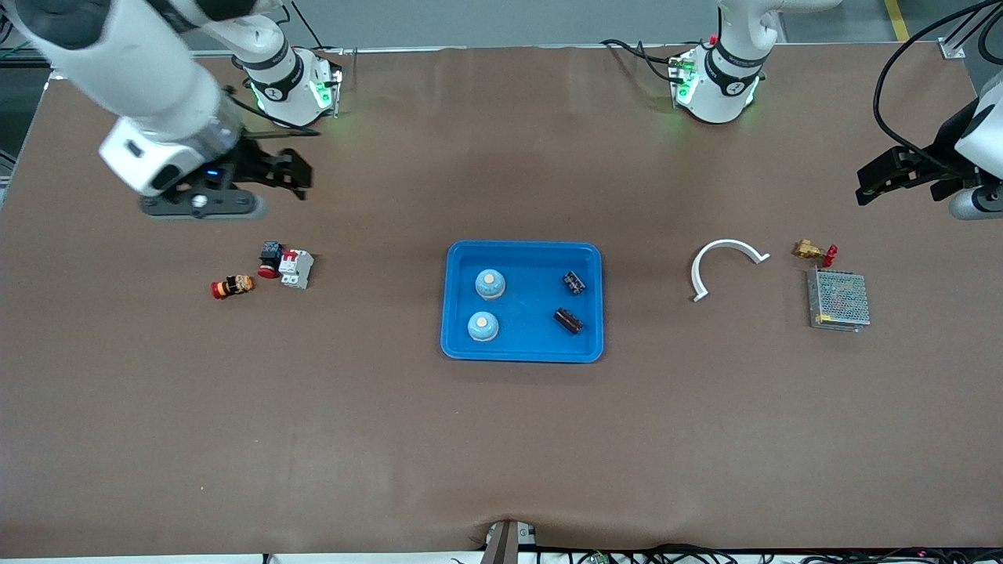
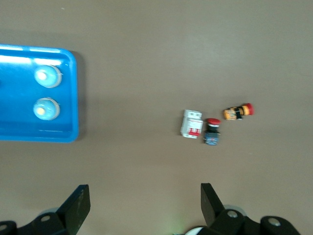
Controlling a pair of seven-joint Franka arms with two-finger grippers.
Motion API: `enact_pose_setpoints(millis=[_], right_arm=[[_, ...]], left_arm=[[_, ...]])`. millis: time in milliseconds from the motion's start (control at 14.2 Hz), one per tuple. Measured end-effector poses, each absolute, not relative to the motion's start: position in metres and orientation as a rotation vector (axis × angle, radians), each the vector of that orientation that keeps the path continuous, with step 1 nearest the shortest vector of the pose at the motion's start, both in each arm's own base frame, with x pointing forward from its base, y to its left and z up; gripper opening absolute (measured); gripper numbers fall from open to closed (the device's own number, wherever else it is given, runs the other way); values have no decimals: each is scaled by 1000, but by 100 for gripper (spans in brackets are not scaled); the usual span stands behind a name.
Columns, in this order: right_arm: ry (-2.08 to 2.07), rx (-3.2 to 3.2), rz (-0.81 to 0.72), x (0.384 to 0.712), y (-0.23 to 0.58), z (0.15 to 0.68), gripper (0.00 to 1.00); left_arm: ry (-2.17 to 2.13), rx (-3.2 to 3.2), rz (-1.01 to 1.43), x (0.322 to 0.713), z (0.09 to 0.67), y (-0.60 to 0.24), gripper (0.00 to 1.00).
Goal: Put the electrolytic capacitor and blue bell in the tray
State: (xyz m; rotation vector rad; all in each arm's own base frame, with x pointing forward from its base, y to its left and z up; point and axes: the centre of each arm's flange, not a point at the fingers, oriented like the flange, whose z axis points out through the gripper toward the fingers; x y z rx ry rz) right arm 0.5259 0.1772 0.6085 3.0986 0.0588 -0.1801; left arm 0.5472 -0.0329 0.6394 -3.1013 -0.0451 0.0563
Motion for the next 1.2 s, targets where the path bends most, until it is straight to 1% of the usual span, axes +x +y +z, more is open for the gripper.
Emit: enact_pose_setpoints(millis=[353, 636, 777, 1201], right_arm=[[61, 3118, -211, 531, 51, 628, 100], [50, 3136, -207, 525, -32, 633, 100], [17, 3140, -218, 523, -50, 630, 100], [10, 3140, -231, 523, -53, 624, 100]], left_arm=[[-46, -3101, 56, 547, 640, -33, 100], [-46, -3101, 56, 547, 640, -33, 100], [-46, -3101, 56, 547, 640, -33, 100], [-42, -3101, 56, 547, 640, -34, 100]])
